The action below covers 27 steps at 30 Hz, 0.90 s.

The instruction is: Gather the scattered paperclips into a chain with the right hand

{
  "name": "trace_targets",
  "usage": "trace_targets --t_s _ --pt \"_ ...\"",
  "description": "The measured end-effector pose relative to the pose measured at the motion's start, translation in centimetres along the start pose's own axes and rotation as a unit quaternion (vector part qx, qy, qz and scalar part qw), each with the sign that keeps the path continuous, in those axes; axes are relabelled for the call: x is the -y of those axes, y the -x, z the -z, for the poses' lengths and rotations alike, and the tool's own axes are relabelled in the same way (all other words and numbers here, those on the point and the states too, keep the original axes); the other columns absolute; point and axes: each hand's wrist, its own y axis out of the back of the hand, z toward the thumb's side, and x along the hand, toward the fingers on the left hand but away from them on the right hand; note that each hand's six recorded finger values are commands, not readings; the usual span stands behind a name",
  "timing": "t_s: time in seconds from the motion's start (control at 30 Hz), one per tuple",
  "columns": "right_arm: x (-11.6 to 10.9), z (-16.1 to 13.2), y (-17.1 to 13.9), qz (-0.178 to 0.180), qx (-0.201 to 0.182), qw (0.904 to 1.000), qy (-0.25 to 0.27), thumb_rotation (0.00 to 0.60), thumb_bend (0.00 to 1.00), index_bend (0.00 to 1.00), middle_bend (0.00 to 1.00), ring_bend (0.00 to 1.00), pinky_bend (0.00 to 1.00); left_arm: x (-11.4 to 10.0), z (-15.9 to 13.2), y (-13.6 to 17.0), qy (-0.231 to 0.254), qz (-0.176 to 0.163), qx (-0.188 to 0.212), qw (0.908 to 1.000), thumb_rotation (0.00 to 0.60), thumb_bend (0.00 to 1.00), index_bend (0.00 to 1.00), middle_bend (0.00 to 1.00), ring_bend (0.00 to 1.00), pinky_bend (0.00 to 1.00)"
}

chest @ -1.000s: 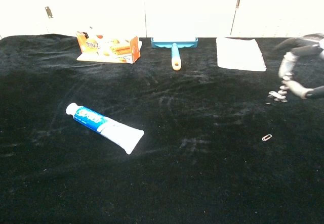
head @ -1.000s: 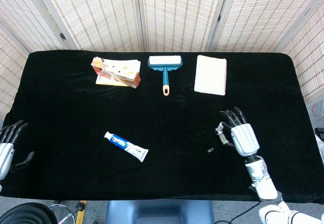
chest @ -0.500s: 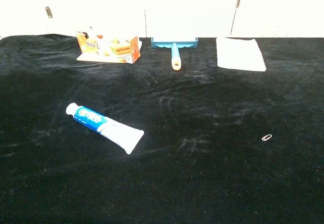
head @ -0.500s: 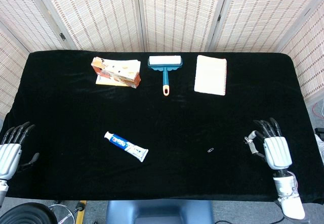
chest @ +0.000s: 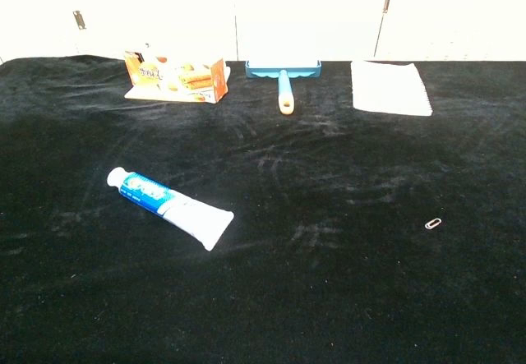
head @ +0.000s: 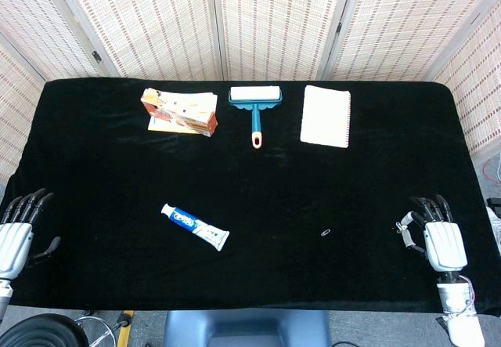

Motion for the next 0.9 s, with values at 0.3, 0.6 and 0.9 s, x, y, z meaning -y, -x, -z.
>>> trace_targets --t_s 0.3,0.6,0.9 --pt "0.6 0.7 -0.2 -0.04 -0.006 0.9983 -0.041 0.6 0.5 0.31 0.0 0.04 0.0 -0.3 0.2 0.1 0.002 -0.006 -0.004 1.0 0.6 0.41 0.0 0.06 0.07 0.08" --pt "0.2 1.3 -0.6 -0.077 0.012 0.9935 -0.083 0.6 0.31 0.0 0.0 0.0 0.0 -0.2 0.2 0.1 0.002 -0.004 -0.003 1.0 0.6 0.41 0.0 0.06 0.07 0.08" --pt "-1.6 1.4 -1.1 -0.073 0.021 0.9942 -0.077 0.6 0.31 0.0 0.0 0.0 0.0 -0.2 0.0 0.1 0.001 -0.004 -0.001 1.0 0.6 0.41 0.0 0.06 0.07 0.08"
